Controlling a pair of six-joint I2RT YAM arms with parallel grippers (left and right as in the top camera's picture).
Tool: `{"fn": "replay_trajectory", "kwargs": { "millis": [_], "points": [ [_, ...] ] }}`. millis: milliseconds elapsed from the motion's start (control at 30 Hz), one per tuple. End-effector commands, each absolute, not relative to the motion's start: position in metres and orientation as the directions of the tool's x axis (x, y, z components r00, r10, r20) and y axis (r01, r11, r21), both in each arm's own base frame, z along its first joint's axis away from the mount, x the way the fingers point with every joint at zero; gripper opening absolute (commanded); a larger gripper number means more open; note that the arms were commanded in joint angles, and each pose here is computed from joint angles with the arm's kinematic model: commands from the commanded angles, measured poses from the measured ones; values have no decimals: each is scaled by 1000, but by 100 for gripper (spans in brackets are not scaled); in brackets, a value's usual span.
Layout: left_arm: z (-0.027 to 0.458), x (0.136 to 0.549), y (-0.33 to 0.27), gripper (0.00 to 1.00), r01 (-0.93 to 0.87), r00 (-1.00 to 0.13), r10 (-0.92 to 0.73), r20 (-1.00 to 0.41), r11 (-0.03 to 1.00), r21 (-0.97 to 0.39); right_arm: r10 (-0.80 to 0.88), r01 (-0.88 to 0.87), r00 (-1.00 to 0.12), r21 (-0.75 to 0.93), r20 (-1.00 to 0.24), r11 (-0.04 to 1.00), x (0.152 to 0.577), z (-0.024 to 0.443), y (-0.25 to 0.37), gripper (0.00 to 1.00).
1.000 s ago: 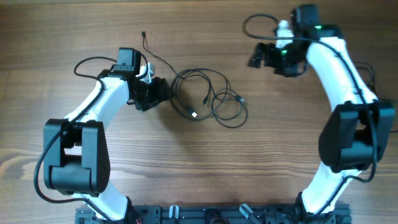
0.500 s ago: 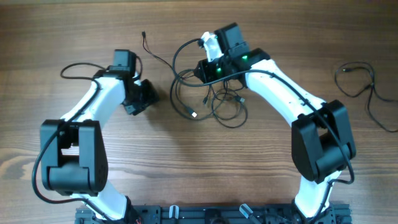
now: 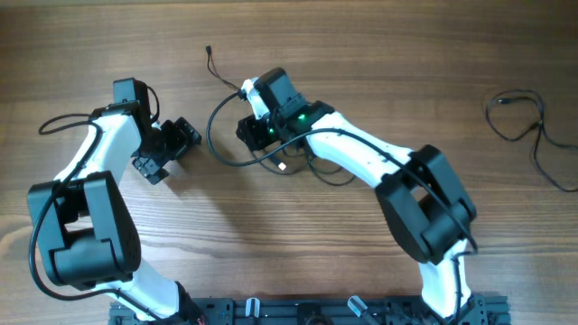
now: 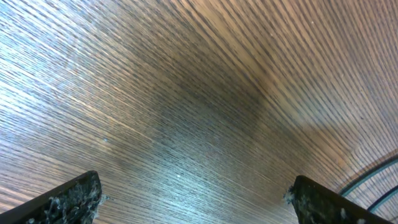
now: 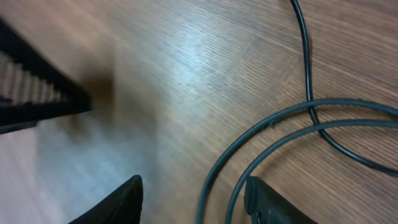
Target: Untangle cables
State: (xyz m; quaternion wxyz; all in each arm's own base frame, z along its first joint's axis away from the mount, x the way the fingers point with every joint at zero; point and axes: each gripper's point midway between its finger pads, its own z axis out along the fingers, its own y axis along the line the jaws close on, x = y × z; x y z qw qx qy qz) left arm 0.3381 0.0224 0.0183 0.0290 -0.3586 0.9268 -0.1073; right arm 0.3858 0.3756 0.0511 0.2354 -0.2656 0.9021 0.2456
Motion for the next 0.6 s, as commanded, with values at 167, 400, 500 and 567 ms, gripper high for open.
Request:
{"fn": "replay_trajectory", "kwargs": {
  "millis": [167,400,500,567],
  "points": [
    [15,337,26,100,-659,-742,-670,23,723,-207,-349,-511,-792,232,-501,828,397,-5,357,56],
    [15,337,25,100,-659,-743,-669,24,723,-207,-298,-508,-703,163,-645,846,435,66,346,61],
    [15,337,26,100,-659,-742,-670,23,723,-207,-295,-452,-702,85,-648,888,450,68,318,64],
    [15,337,26,100,-659,-742,-670,24,723,-207,-322,-452,-712,57,-624,890,452,60,302,63]
  ]
}}
